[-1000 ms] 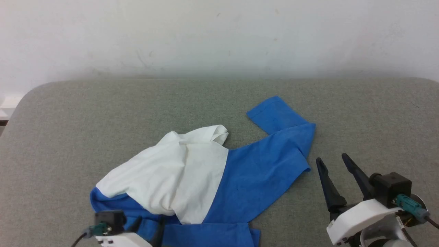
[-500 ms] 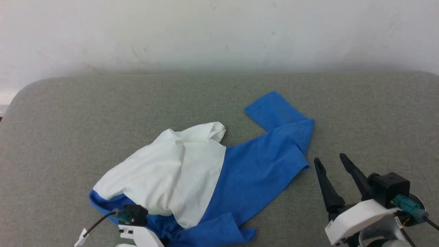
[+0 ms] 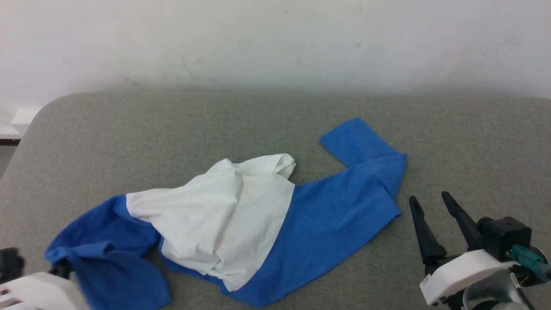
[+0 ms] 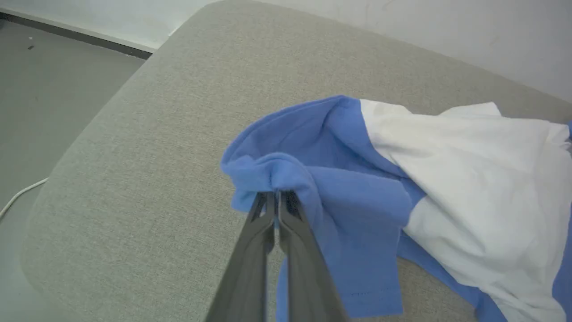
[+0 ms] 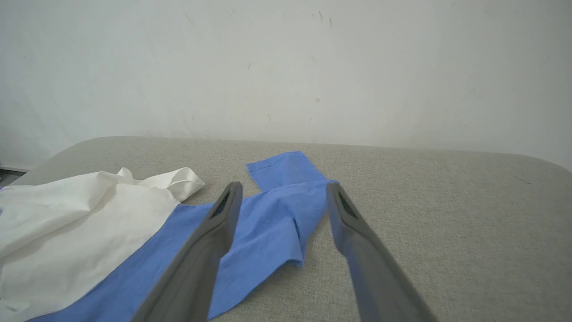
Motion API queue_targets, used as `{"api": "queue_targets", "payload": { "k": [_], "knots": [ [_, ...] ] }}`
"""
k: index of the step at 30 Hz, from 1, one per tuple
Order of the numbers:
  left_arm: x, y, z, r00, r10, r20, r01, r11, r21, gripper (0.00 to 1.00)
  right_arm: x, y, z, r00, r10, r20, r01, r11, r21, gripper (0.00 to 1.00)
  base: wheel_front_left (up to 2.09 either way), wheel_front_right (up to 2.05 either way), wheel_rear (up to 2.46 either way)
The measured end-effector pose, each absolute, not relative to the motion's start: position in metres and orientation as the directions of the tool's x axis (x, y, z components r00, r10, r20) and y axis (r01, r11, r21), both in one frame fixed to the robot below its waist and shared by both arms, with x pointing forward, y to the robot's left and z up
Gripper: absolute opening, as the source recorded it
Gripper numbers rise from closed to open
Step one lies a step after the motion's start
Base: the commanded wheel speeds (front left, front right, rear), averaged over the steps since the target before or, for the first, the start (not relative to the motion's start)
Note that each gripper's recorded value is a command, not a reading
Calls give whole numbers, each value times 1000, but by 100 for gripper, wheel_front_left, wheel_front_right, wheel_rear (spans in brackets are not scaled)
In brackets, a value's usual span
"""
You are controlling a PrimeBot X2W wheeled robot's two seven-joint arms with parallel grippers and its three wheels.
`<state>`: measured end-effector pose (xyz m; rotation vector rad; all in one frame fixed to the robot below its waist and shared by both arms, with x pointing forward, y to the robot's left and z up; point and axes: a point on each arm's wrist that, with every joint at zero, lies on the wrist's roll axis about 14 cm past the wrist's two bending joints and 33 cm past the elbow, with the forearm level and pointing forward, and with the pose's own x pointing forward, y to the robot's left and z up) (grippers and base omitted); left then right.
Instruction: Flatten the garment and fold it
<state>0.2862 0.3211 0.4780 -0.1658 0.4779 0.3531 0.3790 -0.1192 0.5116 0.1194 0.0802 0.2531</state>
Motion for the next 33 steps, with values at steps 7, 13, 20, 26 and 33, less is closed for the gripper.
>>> {"api": "queue_targets", "payload": {
  "k": [7, 13, 20, 26, 33],
  "knots": [
    [265, 369, 454, 737, 441, -512, -548, 834, -70, 0, 383, -114, 504, 960, 269, -84, -256, 957, 135, 100, 0, 0, 0],
    [269, 382, 429, 705, 473, -528, -608, 787, -107, 100, 385, -116, 499, 960, 262, -98, -247, 959, 139, 100, 0, 0, 0],
    [304, 364, 463, 830, 442, -341, -516, 840, -169, 100, 382, -121, 499, 964, 248, -100, -233, 962, 142, 100, 0, 0, 0],
    [326, 334, 521, 925, 375, -64, -380, 907, -182, 100, 378, -119, 504, 963, 255, -85, -242, 960, 141, 100, 0, 0, 0],
    [335, 294, 552, 957, 269, 111, -254, 959, -128, 100, 373, -113, 481, 942, 276, -192, -244, 954, 174, 100, 0, 0, 0]
  ]
}}
